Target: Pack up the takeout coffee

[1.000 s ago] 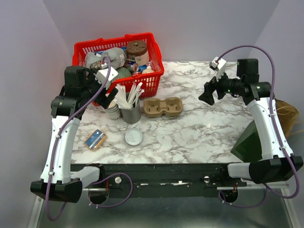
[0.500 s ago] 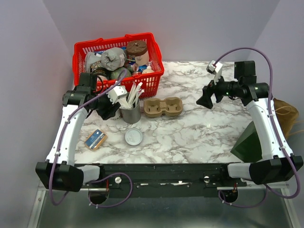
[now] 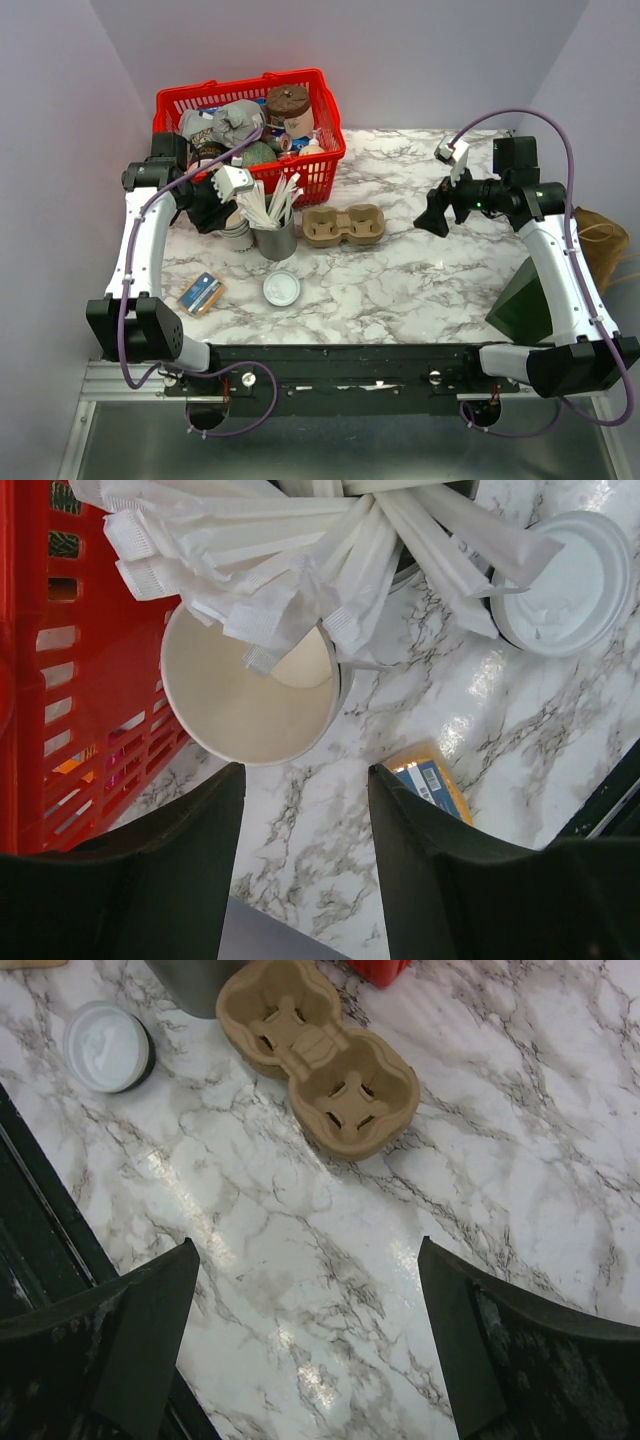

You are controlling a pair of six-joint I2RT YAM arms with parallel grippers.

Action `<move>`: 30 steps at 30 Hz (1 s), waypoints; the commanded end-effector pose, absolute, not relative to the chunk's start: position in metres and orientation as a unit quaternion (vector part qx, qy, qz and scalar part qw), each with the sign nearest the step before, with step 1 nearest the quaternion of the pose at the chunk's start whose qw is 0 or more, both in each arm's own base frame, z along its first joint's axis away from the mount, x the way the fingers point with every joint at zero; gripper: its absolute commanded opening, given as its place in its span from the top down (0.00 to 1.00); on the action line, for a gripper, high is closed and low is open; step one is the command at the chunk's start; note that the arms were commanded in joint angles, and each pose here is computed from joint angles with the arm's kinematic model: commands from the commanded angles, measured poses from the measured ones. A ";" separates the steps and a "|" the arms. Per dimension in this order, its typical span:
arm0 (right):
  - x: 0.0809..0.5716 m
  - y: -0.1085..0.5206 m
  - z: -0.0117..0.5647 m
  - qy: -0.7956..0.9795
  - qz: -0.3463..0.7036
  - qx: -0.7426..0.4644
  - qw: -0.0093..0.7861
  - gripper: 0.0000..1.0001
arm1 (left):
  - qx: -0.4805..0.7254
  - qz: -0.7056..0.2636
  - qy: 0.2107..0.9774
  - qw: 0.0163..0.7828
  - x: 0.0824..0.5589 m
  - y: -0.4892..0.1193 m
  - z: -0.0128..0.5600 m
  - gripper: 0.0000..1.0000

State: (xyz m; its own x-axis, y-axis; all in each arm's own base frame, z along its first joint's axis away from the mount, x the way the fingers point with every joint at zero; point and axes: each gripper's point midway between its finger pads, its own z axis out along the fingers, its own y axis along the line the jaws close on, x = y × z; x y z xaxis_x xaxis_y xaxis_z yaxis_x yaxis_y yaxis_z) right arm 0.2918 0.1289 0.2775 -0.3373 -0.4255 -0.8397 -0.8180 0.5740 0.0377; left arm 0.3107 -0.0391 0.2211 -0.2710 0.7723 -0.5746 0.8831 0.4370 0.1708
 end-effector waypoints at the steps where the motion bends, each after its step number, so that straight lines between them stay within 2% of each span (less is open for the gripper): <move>1: 0.288 0.131 0.280 0.777 0.237 -0.403 0.423 0.00 | 0.554 -0.119 0.761 0.316 0.315 -0.049 0.223 0.42; 5: 0.290 0.131 0.279 0.778 0.234 -0.402 0.423 0.00 | 0.552 -0.133 0.763 0.310 0.323 -0.051 0.213 0.48; 15: 0.290 0.128 0.274 0.784 0.229 -0.400 0.416 0.00 | 0.552 -0.153 0.764 0.296 0.328 -0.054 0.191 0.51; 30: 0.291 0.127 0.269 0.789 0.226 -0.398 0.410 0.00 | 0.554 -0.178 0.765 0.276 0.323 -0.057 0.180 0.64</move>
State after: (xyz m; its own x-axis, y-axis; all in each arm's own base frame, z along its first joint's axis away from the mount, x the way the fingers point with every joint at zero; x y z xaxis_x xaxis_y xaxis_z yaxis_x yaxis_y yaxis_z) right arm 0.2909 0.1272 0.2695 -0.3562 -0.4309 -0.8291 -0.8130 0.5803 0.0477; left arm 0.3266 -0.0491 0.1824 -0.2566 0.7650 -0.5907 0.9314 0.3590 0.0604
